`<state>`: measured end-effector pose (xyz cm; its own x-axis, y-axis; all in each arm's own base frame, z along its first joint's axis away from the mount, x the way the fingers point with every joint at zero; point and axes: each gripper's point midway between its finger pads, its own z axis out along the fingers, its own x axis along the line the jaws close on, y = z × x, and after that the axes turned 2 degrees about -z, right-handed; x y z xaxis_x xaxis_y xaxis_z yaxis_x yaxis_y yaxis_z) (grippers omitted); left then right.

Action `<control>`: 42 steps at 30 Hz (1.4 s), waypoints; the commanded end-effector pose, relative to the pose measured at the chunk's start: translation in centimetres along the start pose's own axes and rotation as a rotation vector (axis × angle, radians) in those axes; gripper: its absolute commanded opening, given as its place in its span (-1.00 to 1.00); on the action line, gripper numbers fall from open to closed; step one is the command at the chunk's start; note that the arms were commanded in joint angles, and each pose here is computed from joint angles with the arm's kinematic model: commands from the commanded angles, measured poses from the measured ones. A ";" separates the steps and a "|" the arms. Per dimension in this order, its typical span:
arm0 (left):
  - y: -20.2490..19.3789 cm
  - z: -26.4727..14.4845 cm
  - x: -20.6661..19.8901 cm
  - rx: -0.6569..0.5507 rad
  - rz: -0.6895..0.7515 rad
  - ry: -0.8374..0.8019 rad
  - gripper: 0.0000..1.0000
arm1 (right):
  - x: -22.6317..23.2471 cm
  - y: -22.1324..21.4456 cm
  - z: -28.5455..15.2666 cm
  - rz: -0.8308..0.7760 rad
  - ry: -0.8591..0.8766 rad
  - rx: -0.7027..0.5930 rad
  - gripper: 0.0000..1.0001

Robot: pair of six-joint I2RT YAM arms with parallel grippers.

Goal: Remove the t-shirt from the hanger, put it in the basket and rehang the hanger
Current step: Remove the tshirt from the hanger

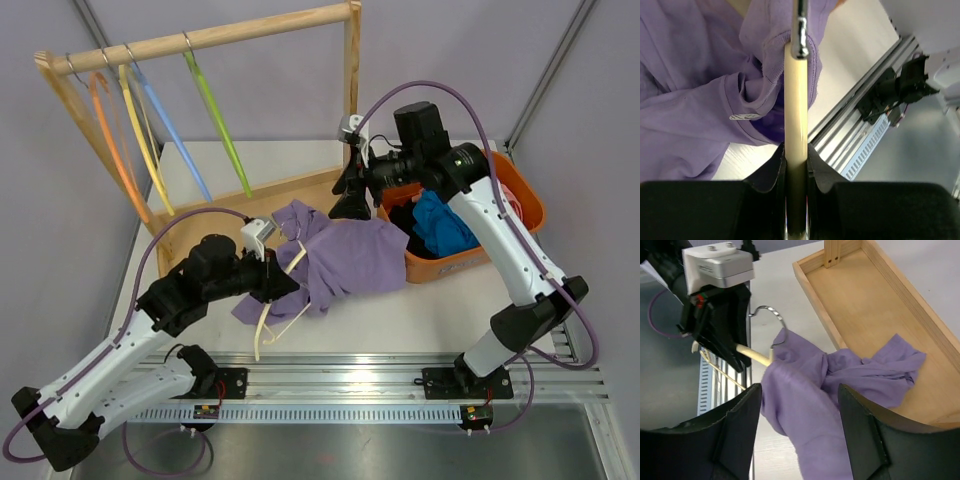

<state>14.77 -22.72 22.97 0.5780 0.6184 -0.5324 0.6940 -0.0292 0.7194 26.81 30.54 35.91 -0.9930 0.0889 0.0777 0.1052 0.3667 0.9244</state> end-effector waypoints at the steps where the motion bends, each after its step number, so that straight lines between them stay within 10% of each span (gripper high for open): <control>1: 4.8 -0.3 -1.5 -0.223 -0.162 -0.038 -1.00 | 3.0 0.9 -0.6 0.117 0.042 -0.062 0.36; 5: 6.1 -0.3 -1.8 -0.296 -0.311 -0.059 -1.00 | 4.2 -1.7 0.9 0.240 -0.082 -0.030 0.41; 8: 6.6 -0.1 -2.1 -0.319 -0.365 -0.083 -1.00 | 3.9 -1.7 1.4 0.236 -0.210 -0.110 0.98; 19: 7.6 -0.1 -3.2 -0.324 -0.381 -0.128 -1.00 | 1.1 -3.8 4.9 0.181 -0.297 0.005 0.96; 23: 7.7 -0.2 -3.2 -0.328 -0.390 -0.127 -1.00 | 1.4 -4.4 6.1 0.187 -0.275 0.037 0.67; 31: 7.4 0.0 -2.8 -0.315 -0.382 -0.104 -1.00 | 1.3 -5.0 6.4 0.210 -0.285 0.059 -1.00; 42: 3.2 -2.5 1.5 -0.114 0.054 0.146 -1.00 | -8.2 -0.9 -1.0 0.182 -0.692 -0.111 -1.00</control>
<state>16.79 -21.67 23.48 0.4010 0.7000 -0.5909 0.7301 0.1454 0.6677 30.42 31.17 28.78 -0.8016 0.5945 0.0631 0.3220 0.3405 0.8834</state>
